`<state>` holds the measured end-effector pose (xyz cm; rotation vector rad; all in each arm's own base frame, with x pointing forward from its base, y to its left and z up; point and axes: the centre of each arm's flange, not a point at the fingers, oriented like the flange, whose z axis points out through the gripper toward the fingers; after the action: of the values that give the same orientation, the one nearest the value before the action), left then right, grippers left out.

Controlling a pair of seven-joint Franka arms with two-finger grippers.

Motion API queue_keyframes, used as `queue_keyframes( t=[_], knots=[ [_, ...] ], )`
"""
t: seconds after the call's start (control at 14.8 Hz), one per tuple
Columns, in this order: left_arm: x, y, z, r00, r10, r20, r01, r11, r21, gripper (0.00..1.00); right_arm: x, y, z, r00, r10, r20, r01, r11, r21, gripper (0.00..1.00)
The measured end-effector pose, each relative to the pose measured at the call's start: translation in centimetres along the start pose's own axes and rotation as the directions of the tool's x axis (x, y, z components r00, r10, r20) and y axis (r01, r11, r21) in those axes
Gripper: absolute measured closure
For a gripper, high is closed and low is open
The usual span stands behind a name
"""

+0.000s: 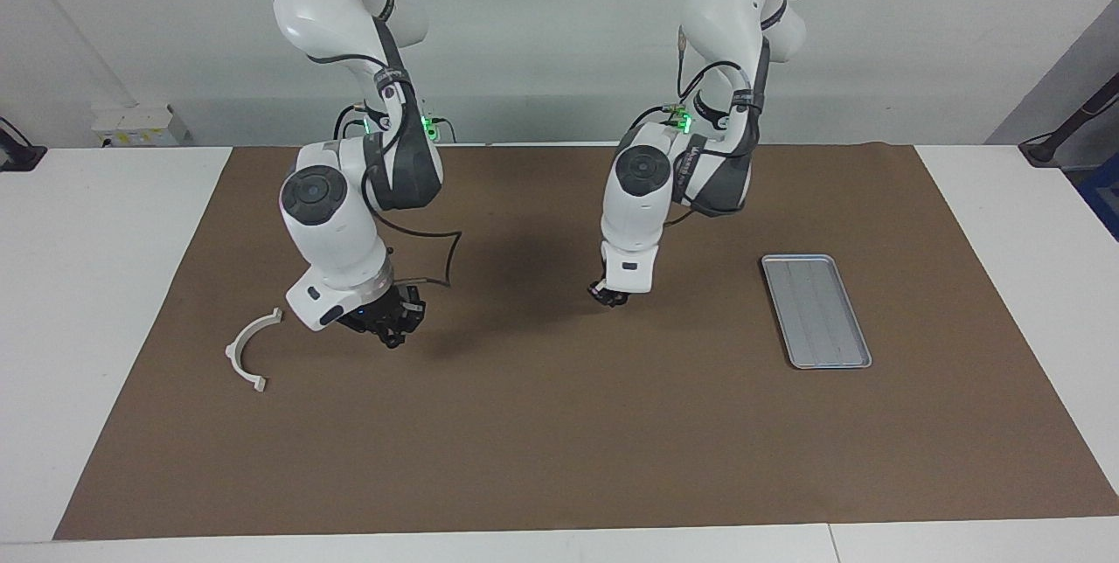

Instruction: Pick bearing gear from pile to tray

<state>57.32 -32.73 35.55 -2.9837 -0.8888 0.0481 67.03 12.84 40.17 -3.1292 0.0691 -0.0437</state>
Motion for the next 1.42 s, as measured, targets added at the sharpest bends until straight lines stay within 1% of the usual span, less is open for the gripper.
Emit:
queue_keyframes(
  t=[0.14, 0.27, 0.47, 0.54, 0.61, 0.68, 0.75, 0.81, 0.88, 0.95, 1.08, 1.15, 1.29, 1.42],
  knots=[
    [5.8, -4.8, -1.7, 1.000, 0.026, 0.008, -0.026, 1.000, 0.004, 0.65, -0.2, -2.3, -1.0, 1.000, -0.010, -0.016, 0.010, 1.000, 0.015, 0.77],
    [10.9, -10.9, -2.9, 0.997, 0.076, 0.024, -0.076, 0.997, 0.008, 0.65, -0.7, -4.9, -1.5, 0.999, -0.021, -0.026, 0.022, 1.000, 0.023, 0.77],
    [15.2, -17.7, -2.3, 0.982, 0.182, 0.055, -0.182, 0.983, 0.011, 0.65, -3.0, -12.3, -2.5, 0.994, -0.093, -0.048, 0.095, 0.995, 0.035, 0.77],
    [16.6, -19.6, -1.9, 0.975, 0.213, 0.063, -0.214, 0.977, 0.009, 0.65, -4.3, -15.1, -2.7, 0.990, -0.130, -0.046, 0.132, 0.991, 0.037, 0.77],
    [18.0, -21.4, -1.7, 0.969, 0.236, 0.068, -0.237, 0.971, 0.006, 0.65, -5.8, -17.8, -2.9, 0.987, -0.157, -0.029, 0.158, 0.986, 0.052, 0.77],
    [19.1, -23.0, -1.5, 0.965, 0.254, 0.069, -0.255, 0.967, 0.001, 0.65, -7.2, -20.2, -3.0, 0.985, -0.174, -0.010, 0.174, 0.981, 0.084, 0.77],
    [19.9, -24.2, -1.2, 0.962, 0.267, 0.061, -0.267, 0.964, -0.005, 0.65, -8.4, -22.2, -3.1, 0.983, -0.184, 0.002, 0.183, 0.977, 0.108, 0.77],
    [20.4, -25.1, -0.6, 0.961, 0.274, 0.033, -0.274, 0.962, -0.015, 0.65, -9.5, -24.0, -2.9, 0.982, -0.188, 0.011, 0.185, 0.976, 0.117, 0.77],
    [20.7, -25.8, 0.3, 0.962, 0.272, -0.003, -0.272, 0.962, -0.027, 0.65, -10.5, -25.8, -2.4, 0.982, -0.187, 0.018, 0.184, 0.976, 0.113, 0.77],
    [20.8, -26.6, 1.2, 0.962, 0.272, -0.025, -0.273, 0.962, -0.033, 0.65, -11.4, -27.6, -1.5, 0.982, -0.187, 0.024, 0.184, 0.977, 0.104, 0.77],
    [21.0, -28.5, 2.3, 0.958, 0.286, -0.021, -0.286, 0.958, -0.032, 0.65, -12.5, -30.7, 0.9, 0.982, -0.190, 0.025, 0.187, 0.978, 0.088, 0.77],
    [21.0, -29.2, 2.4, 0.958, 0.288, -0.015, -0.288, 0.957, -0.031, 0.65, -12.4, -31.4, 2.2, 0.982, -0.190, 0.015, 0.188, 0.978, 0.085, 0.77],
    [20.5, -29.7, 2.6, 0.956, 0.293, -0.005, -0.293, 0.956, -0.030, 0.65, -11.8, -31.5, 4.1, 0.983, -0.184, 0.009, 0.183, 0.980, 0.080, 0.77],
    [20.0, -29.9, 2.8, 0.955, 0.297, 0.001, -0.296, 0.955, -0.029, 0.65, -11.5, -31.0, 5.5, 0.984, -0.175, 0.020, 0.174, 0.983, 0.067, 0.77]
  ],
)
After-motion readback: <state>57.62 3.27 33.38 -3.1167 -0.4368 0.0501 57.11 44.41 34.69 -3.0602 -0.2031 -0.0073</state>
